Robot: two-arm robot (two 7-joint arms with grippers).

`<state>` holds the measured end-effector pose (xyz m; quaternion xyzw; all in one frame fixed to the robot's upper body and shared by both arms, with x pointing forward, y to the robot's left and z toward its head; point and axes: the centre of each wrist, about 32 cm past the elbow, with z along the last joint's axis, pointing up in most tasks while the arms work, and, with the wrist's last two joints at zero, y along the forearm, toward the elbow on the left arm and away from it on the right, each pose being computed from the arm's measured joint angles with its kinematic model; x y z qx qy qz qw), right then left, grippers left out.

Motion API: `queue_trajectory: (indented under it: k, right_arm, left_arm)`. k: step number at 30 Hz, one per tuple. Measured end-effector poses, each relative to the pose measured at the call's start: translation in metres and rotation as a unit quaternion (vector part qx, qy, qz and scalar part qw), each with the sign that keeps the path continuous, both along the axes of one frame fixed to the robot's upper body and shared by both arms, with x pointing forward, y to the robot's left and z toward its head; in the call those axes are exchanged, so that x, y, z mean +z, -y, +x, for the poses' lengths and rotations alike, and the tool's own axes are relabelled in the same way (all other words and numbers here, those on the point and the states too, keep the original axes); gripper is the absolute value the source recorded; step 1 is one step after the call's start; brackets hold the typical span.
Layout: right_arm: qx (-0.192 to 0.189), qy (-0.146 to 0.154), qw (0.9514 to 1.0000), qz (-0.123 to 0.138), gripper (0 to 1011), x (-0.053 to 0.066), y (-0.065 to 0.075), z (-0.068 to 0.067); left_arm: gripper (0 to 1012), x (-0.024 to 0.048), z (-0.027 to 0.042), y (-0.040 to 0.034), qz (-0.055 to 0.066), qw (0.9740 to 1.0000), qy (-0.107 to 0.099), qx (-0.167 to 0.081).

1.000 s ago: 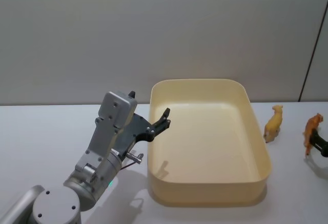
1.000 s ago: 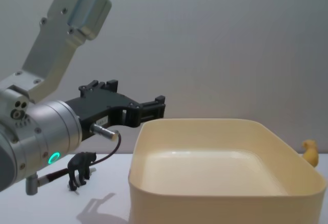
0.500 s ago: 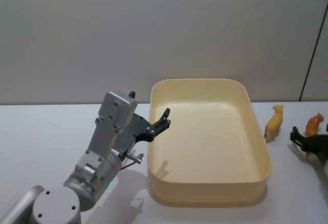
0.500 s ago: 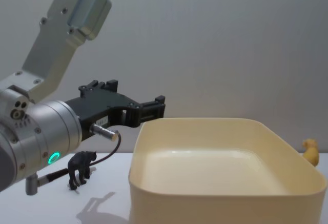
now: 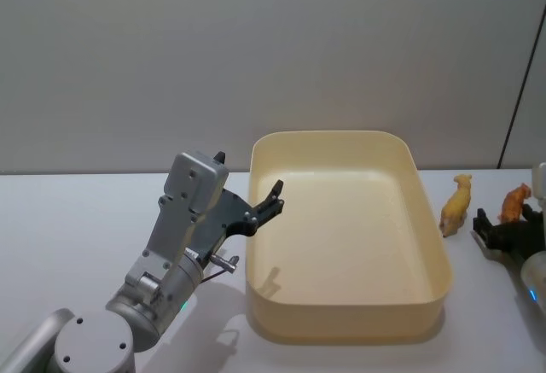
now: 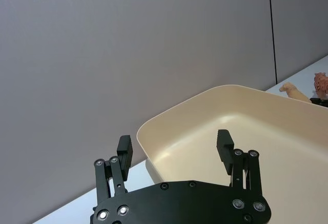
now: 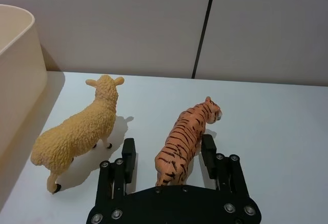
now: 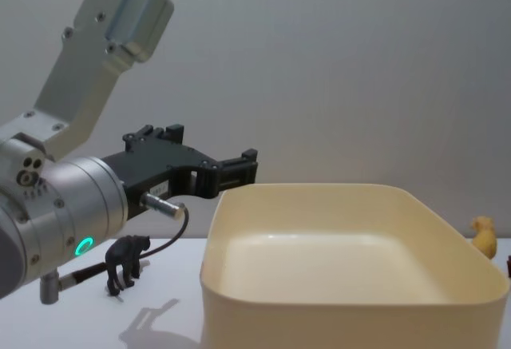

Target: Pick up the toy alternately with two hands and place it into the central storage box.

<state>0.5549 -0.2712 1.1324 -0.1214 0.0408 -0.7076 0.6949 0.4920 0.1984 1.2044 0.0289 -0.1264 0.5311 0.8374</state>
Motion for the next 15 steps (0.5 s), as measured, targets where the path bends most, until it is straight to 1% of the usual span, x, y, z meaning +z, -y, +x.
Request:
queue_trajectory:
  k: [2,3,4,6,8,11,13,14,15]
  right_arm:
    - [0.0,0.0,1.0,-0.001,760,-0.0004,-0.0008,0.0011]
    - [0.0,-0.001,1.0,-0.001,704,-0.0007,-0.0013,0.0019]
    - [0.0,-0.001,1.0,-0.001,683,-0.0009,-0.0016,0.0023]
    - [0.0,-0.001,1.0,-0.002,601,-0.0012,-0.0024,0.0034]
    - [0.0,-0.002,1.0,-0.003,564,-0.0015,-0.0029,0.004]
    - [0.0,-0.002,1.0,-0.004,441,-0.0019,-0.0036,0.0052]
    - [0.0,-0.003,1.0,-0.004,425,-0.0021,-0.004,0.0055]
    - [0.001,-0.003,1.0,-0.004,369,-0.0021,-0.0042,0.0057]
    - [0.001,-0.003,1.0,-0.004,352,-0.0021,-0.0043,0.006]
  left_arm:
    - [1001,0.0,0.0,0.0,0.0,1.0,0.0,0.0]
    - [1001,0.0,0.0,0.0,0.0,1.0,0.0,0.0]
    - [1002,0.0,0.0,0.0,0.0,1.0,0.0,0.0]
    - [1001,0.0,0.0,0.0,0.0,1.0,0.0,0.0]
    - [1001,0.0,0.0,0.0,0.0,1.0,0.0,0.0]
    - [1001,0.0,0.0,0.0,0.0,1.0,0.0,0.0]
    - [1001,0.0,0.0,0.0,0.0,1.0,0.0,0.0]
    - [1002,0.0,0.0,0.0,0.0,1.0,0.0,0.0]
    - [1001,0.0,0.0,0.0,0.0,1.0,0.0,0.0]
